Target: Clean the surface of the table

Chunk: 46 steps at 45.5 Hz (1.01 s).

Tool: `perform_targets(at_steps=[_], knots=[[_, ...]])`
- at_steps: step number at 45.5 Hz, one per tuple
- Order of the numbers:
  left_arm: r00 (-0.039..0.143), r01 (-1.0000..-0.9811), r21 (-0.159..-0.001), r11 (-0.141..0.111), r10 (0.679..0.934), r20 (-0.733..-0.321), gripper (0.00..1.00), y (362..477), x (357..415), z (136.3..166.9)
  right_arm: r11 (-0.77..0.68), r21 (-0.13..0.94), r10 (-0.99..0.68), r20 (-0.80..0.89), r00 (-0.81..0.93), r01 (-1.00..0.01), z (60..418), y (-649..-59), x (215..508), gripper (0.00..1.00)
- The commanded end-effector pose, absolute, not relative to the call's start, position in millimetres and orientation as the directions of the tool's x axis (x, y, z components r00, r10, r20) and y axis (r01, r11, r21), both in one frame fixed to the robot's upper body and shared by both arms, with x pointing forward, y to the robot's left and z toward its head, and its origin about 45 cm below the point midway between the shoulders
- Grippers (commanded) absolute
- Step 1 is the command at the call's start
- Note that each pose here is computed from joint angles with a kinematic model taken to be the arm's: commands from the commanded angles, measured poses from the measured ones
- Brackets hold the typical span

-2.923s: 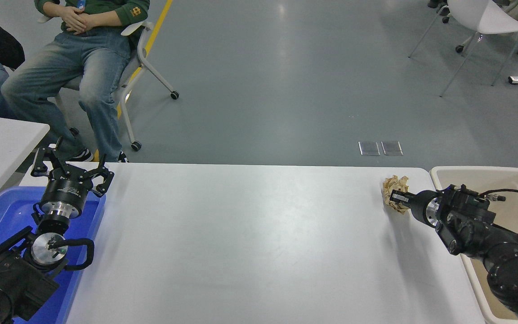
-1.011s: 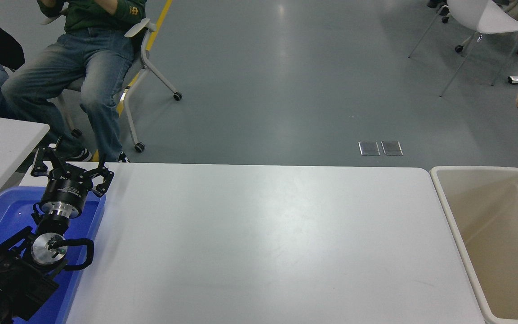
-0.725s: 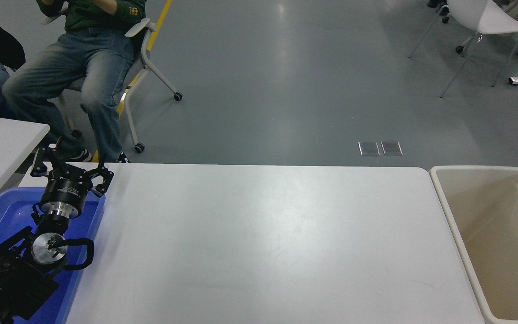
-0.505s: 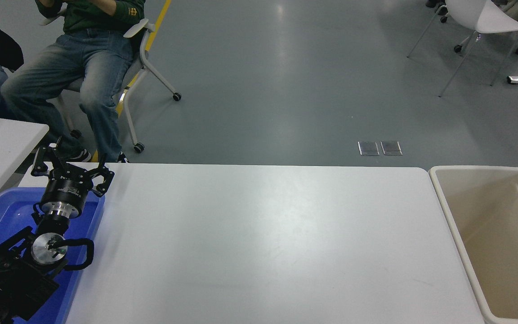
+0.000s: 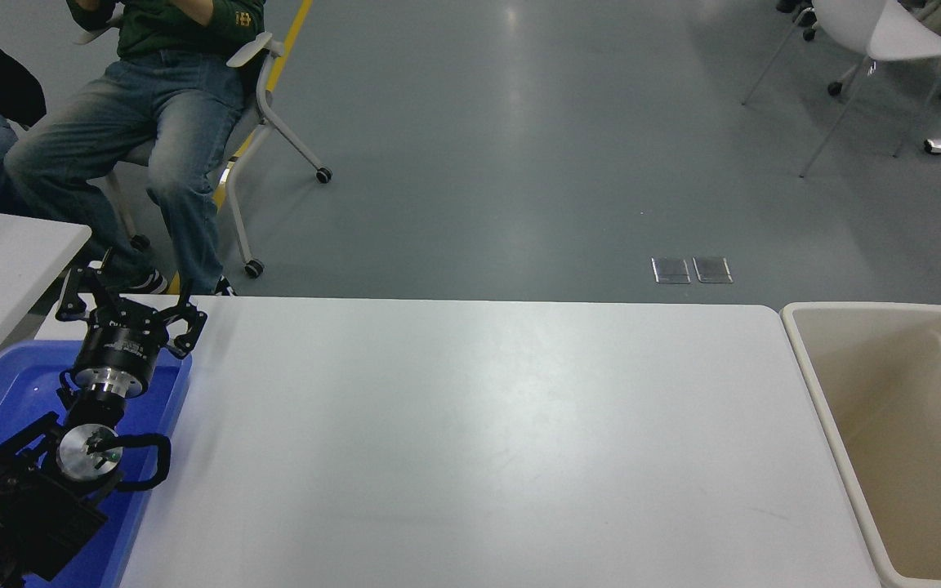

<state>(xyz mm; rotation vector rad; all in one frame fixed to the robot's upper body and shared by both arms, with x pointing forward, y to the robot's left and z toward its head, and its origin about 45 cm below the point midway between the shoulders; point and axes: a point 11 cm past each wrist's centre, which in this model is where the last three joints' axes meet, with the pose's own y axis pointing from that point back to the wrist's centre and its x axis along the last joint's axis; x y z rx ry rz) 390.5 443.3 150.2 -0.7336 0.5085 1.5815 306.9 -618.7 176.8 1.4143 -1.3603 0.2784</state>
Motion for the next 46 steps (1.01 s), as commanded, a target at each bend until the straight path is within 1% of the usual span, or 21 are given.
perform_targets(at_steps=[1, 3, 4, 5, 7, 13, 15, 16, 18, 20, 27, 28, 29, 33, 34, 35, 36, 43, 44, 45, 46], knots=[[-0.040, -0.9854, -0.088, -0.145, 0.704, -0.709, 1.00, 443.2, 390.4, 150.0, 0.367, 0.508, -0.560, 0.789, 0.252, -0.779, 126, -598, 304, 0.00], [-0.040, -0.9854, -0.088, -0.145, 0.704, -0.709, 1.00, 443.2, 390.4, 150.0, 0.371, 0.507, -0.558, 0.791, 0.249, -0.778, 121, -593, 306, 0.00], [-0.039, -0.9854, -0.090, -0.145, 0.704, -0.709, 1.00, 443.1, 390.9, 150.6, 0.370, 0.507, -0.559, 0.791, 0.249, -0.779, 118, -589, 308, 0.00], [-0.040, -0.9857, -0.088, -0.144, 0.705, -0.708, 1.00, 443.0, 390.4, 149.9, 0.373, 0.506, -0.557, 0.792, 0.248, -0.778, 114, -586, 309, 0.00], [-0.041, -0.9853, -0.089, -0.146, 0.705, -0.708, 1.00, 443.9, 390.3, 150.4, 0.380, 0.508, -0.556, 0.793, 0.248, -0.773, 108, -580, 311, 0.00], [-0.040, -0.9854, -0.088, -0.145, 0.704, -0.709, 1.00, 443.2, 390.4, 150.0, 0.416, 0.543, -0.575, 0.779, 0.252, -0.729, 90, -566, 312, 0.00], [-0.039, -0.9854, -0.090, -0.145, 0.704, -0.709, 1.00, 443.1, 390.9, 150.7, 0.420, 0.551, -0.583, 0.772, 0.251, -0.721, 85, -561, 313, 0.00], [-0.040, -0.9854, -0.088, -0.145, 0.704, -0.709, 1.00, 443.2, 390.4, 150.0, 0.419, 0.557, -0.586, 0.769, 0.254, -0.717, 83, -558, 313, 0.00], [-0.040, -0.9852, -0.089, -0.146, 0.704, -0.709, 1.00, 443.3, 390.4, 150.2, 0.426, 0.563, -0.589, 0.767, 0.256, -0.708, 79, -555, 313, 0.00], [-0.040, -0.9854, -0.088, -0.145, 0.704, -0.709, 1.00, 443.2, 390.4, 150.0, 0.428, 0.569, -0.593, 0.763, 0.258, -0.702, 77, -552, 313, 0.00], [-0.040, -0.9854, -0.088, -0.145, 0.704, -0.709, 1.00, 443.2, 390.4, 150.0, 0.446, 0.563, -0.599, 0.765, 0.236, -0.695, 78, -556, 313, 0.00], [-0.039, -0.9854, -0.090, -0.145, 0.704, -0.709, 1.00, 443.1, 390.9, 150.6, 0.448, 0.563, -0.600, 0.765, 0.234, -0.694, 78, -556, 313, 0.00], [-0.040, -0.9854, -0.088, -0.145, 0.704, -0.709, 1.00, 443.2, 390.4, 150.0, 0.449, 0.563, -0.600, 0.765, 0.233, -0.693, 79, -556, 313, 0.00], [-0.040, -0.9854, -0.088, -0.145, 0.704, -0.709, 1.00, 443.2, 390.4, 150.0, 0.465, 0.555, -0.597, 0.772, 0.219, -0.690, 81, -560, 313, 0.00], [-0.040, -0.9852, -0.089, -0.146, 0.704, -0.709, 1.00, 443.3, 390.4, 150.2, 0.463, 0.555, -0.598, 0.771, 0.218, -0.691, 81, -558, 314, 0.00], [-0.039, -0.9854, -0.090, -0.145, 0.704, -0.709, 1.00, 443.1, 390.9, 150.6, 0.461, 0.554, -0.599, 0.771, 0.217, -0.693, 81, -557, 315, 0.00], [-0.040, -0.9854, -0.088, -0.145, 0.704, -0.709, 1.00, 443.2, 390.4, 150.0, 0.460, 0.553, -0.601, 0.770, 0.214, -0.695, 81, -556, 316, 0.00], [-0.041, -0.9853, -0.089, -0.146, 0.705, -0.708, 1.00, 443.9, 390.3, 150.4, 0.465, 0.540, -0.603, 0.774, 0.195, -0.702, 82, -554, 318, 0.00], [-0.040, -0.9854, -0.088, -0.145, 0.704, -0.709, 1.00, 443.2, 390.4, 150.0, 0.467, 0.535, -0.602, 0.775, 0.191, -0.704, 82, -553, 319, 0.00], [-0.040, -0.9857, -0.088, -0.144, 0.705, -0.708, 1.00, 443.0, 390.4, 149.8, 0.467, 0.533, -0.602, 0.776, 0.188, -0.706, 82, -552, 320, 0.05], [-0.040, -0.9854, -0.088, -0.145, 0.704, -0.709, 1.00, 443.2, 390.4, 150.0, 0.467, 0.531, -0.603, 0.776, 0.184, -0.707, 83, -552, 321, 0.09]])
